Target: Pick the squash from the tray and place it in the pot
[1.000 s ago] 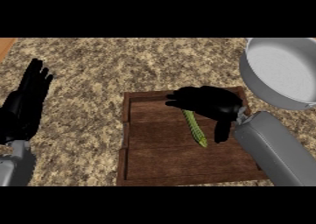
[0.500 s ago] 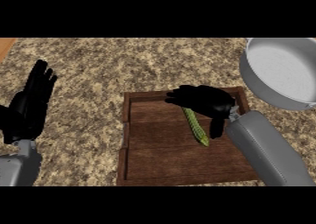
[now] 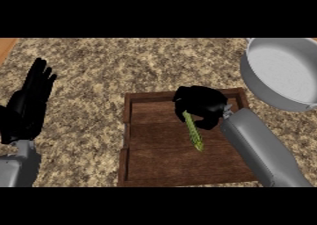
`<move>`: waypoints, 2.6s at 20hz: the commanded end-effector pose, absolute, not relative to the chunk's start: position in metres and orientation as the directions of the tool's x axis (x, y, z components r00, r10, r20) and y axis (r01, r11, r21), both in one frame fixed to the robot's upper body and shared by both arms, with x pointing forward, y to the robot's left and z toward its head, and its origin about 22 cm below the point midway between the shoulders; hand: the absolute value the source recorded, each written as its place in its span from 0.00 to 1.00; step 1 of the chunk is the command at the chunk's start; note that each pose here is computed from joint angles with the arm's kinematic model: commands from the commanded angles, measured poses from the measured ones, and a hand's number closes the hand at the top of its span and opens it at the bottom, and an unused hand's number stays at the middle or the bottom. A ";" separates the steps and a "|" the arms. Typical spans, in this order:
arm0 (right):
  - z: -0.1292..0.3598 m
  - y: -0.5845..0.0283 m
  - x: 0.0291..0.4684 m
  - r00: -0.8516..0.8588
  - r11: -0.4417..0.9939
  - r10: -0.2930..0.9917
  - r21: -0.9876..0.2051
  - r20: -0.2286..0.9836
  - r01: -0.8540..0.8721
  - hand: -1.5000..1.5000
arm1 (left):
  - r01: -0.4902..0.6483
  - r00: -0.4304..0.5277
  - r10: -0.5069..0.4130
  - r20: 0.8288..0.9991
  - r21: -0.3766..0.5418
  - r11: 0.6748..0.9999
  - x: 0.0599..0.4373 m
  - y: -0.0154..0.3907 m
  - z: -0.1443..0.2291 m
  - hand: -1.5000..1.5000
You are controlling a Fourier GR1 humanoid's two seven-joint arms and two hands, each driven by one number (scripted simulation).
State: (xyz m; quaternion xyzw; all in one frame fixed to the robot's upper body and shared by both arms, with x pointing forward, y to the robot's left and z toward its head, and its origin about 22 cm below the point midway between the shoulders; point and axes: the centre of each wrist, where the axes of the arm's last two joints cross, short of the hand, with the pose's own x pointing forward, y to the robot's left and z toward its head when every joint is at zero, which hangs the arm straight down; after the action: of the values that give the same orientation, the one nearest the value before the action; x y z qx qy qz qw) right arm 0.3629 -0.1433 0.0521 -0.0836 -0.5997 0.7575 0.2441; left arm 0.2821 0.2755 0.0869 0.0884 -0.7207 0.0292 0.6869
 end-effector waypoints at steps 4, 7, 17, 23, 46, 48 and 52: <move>0.021 -0.147 0.350 -0.878 -0.207 0.447 -0.934 0.174 -0.290 1.00 | -0.189 -0.038 -0.098 0.994 0.089 0.978 0.276 0.297 0.067 0.50; 0.032 -0.140 0.331 -0.853 -0.169 0.479 -0.931 0.209 -0.323 1.00 | -0.202 -0.040 -0.092 0.995 0.082 0.976 0.279 0.287 0.085 0.50; 0.017 -0.227 0.218 -0.622 0.032 0.673 -0.857 0.399 -0.515 1.00 | -0.222 -0.020 -0.083 0.996 0.077 0.972 0.269 0.297 0.081 0.50; 0.085 -0.256 0.207 -0.537 0.417 0.688 -0.872 0.488 -0.257 1.00 | -0.220 -0.017 -0.091 0.996 0.085 0.972 0.267 0.296 0.075 0.50; 0.186 -0.371 0.271 -0.308 0.737 0.668 -0.660 0.678 0.146 1.00 | -0.167 -0.039 -0.087 0.995 0.079 0.983 0.287 0.273 0.086 0.50; 0.178 -0.394 0.290 -0.293 0.768 0.635 -0.625 0.715 0.139 1.00 | -0.152 -0.030 -0.079 0.996 0.074 0.986 0.270 0.272 0.079 0.50; 0.162 -0.390 0.325 -0.315 0.828 0.556 -0.548 0.769 0.122 1.00 | -0.150 -0.038 -0.079 0.996 0.073 0.986 0.289 0.276 0.092 0.50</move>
State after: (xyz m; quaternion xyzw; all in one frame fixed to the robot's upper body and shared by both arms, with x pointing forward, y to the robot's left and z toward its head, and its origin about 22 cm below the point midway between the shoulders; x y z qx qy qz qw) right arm 0.2978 -0.3838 0.1728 -0.2497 -0.7726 0.2338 0.5349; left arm 0.2840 0.2746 0.0900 0.0817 -0.7205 0.0277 0.6880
